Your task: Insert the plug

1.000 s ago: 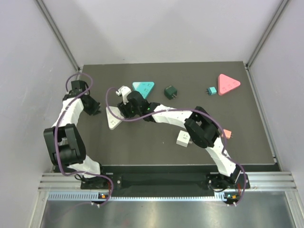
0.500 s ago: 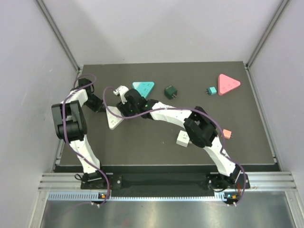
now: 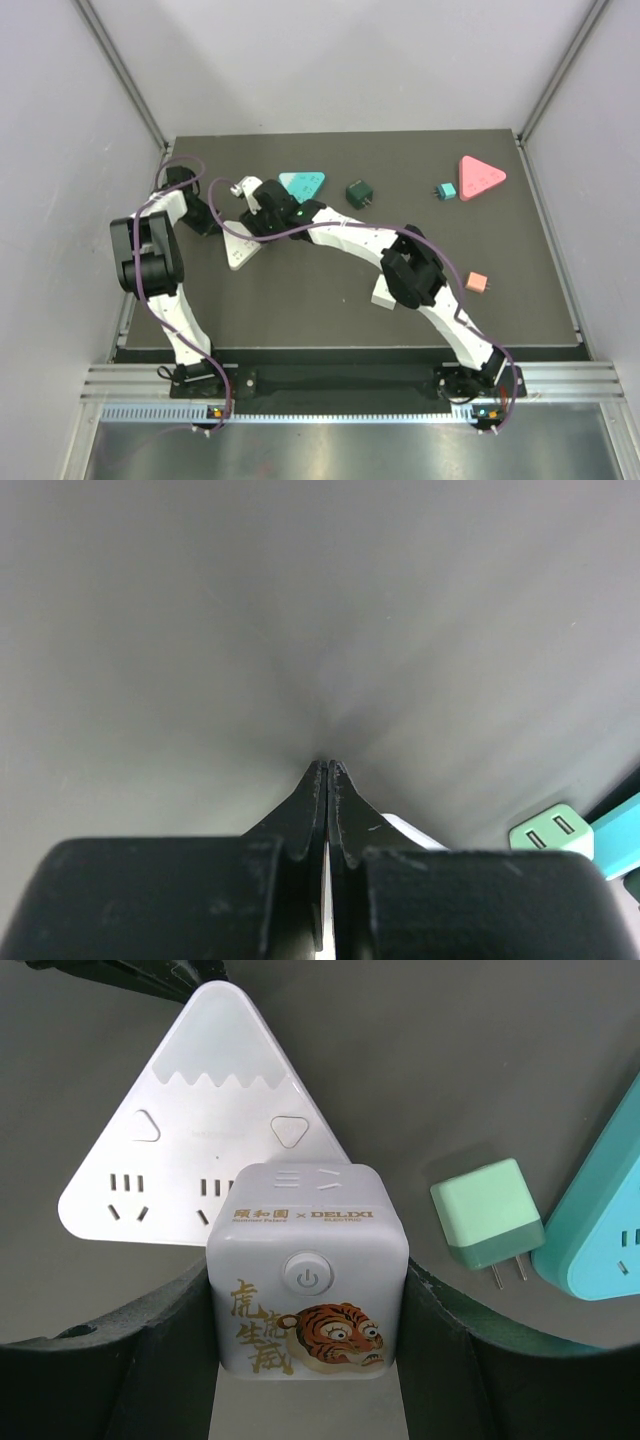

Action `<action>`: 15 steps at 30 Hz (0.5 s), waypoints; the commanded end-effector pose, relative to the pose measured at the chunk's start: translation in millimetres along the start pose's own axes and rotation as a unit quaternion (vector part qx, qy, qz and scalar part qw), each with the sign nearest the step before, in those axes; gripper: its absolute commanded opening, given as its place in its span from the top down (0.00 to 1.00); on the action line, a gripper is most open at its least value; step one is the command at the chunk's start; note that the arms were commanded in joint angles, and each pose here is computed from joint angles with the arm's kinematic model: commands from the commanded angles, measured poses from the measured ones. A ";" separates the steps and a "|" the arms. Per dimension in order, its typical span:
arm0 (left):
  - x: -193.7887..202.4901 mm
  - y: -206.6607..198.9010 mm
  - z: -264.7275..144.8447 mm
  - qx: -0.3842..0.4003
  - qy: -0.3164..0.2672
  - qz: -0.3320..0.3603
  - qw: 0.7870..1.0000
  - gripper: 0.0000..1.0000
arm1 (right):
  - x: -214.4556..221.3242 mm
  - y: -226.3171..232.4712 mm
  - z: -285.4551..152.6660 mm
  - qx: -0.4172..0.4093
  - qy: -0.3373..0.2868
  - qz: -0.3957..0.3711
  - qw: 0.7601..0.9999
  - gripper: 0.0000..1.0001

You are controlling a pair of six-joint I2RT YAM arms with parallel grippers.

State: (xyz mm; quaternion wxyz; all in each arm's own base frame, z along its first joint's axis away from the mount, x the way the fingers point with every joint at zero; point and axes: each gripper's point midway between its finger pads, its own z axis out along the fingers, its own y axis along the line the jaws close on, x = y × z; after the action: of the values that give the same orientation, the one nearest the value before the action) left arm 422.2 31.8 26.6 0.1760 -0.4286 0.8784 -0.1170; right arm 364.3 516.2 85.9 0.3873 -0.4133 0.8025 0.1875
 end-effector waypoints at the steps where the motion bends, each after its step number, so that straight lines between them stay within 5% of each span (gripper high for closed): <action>1: 31.8 -19.7 2.8 0.028 0.044 0.008 0.999 1.00 | 96.0 2.0 30.9 -0.008 0.133 -0.011 0.991 1.00; 15: 50.1 -20.5 4.1 0.029 0.055 0.005 0.998 1.00 | 110.4 -2.6 44.8 0.007 0.171 0.011 0.985 1.00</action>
State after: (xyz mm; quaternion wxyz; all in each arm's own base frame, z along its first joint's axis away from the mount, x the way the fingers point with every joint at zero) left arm 427.9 27.5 24.9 0.1932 -0.4313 0.8737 -0.1154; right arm 384.0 522.7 86.2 0.3815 -0.4031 0.8138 0.1722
